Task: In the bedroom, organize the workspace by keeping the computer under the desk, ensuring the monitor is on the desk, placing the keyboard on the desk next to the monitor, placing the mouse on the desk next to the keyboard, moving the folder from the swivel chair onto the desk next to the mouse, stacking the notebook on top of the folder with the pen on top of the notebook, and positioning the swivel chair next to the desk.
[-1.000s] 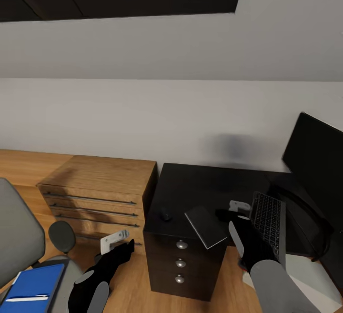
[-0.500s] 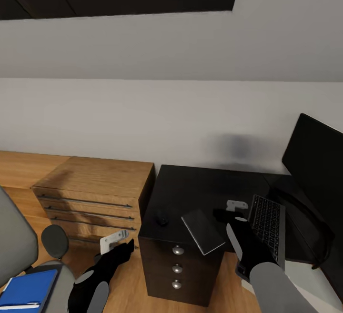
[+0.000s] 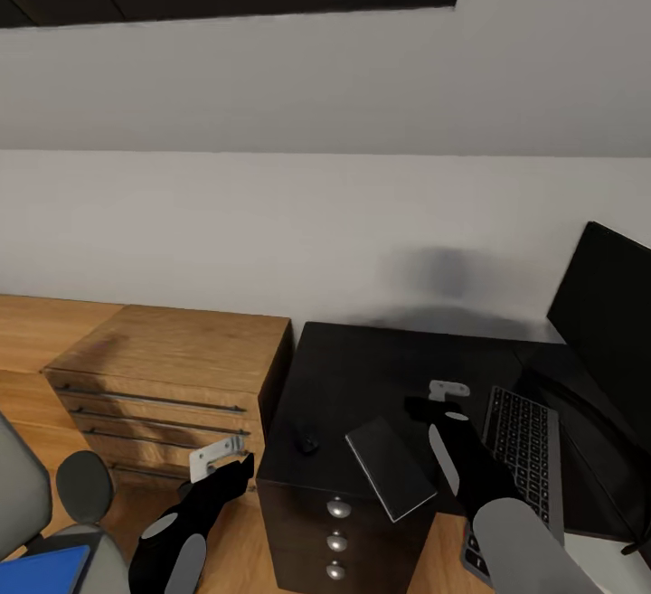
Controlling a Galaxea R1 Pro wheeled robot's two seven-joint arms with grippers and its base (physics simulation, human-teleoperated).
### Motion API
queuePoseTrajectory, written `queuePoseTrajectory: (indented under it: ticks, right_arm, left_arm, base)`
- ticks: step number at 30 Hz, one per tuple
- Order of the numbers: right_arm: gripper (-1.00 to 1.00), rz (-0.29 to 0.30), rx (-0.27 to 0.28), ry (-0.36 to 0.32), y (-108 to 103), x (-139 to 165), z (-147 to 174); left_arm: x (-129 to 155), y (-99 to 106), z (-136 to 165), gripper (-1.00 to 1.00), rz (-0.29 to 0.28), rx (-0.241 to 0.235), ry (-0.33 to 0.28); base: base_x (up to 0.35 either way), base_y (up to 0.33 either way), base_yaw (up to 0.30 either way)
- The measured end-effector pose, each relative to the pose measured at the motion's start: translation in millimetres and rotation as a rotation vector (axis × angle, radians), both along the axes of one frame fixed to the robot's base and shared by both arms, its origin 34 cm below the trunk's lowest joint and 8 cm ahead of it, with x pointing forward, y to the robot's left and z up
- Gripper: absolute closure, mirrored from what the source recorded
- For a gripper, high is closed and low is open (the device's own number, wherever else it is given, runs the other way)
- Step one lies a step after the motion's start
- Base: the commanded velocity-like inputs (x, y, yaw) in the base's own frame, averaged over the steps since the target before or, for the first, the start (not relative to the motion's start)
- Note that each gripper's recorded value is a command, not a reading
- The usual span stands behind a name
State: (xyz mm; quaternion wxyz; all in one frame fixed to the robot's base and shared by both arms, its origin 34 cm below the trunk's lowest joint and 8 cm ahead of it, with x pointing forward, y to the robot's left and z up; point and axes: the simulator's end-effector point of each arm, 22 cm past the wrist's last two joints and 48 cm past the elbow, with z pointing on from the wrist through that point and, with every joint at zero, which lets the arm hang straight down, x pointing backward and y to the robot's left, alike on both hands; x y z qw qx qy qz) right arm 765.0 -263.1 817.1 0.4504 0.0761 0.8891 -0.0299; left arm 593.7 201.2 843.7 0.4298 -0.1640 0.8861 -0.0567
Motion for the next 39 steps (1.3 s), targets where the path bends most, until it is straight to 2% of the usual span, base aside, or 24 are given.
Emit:
queuePoseTrajectory:
  ticks: [8, 21, 30, 39]
  right_arm:
    - [-1.00, 0.019, -0.011, -0.003, 6, 1, 1]
    - [-1.00, 0.031, -0.005, 0.011, 10, -1, -3]
    - [-1.00, 0.105, 0.048, 0.014, 30, -2, -7]
    - [-1.00, 0.148, 0.058, 0.060, 44, -12, -27]
  left_arm:
    - [0, 0, 0, -1.00, 0.000, 0.000, 0.002]
    - [0, 0, 0, -1.00, 0.001, 0.001, 0.001]
    - [0, 0, 0, -1.00, 0.001, 0.001, -0.001]
    - [0, 1, 0, -1.00, 0.002, 0.001, 0.002]
  base:
    - [0.017, 0.000, 0.000]
    - [0.201, 0.000, 0.000]
    - [0.171, 0.000, 0.000]
    - [0.137, 0.000, 0.000]
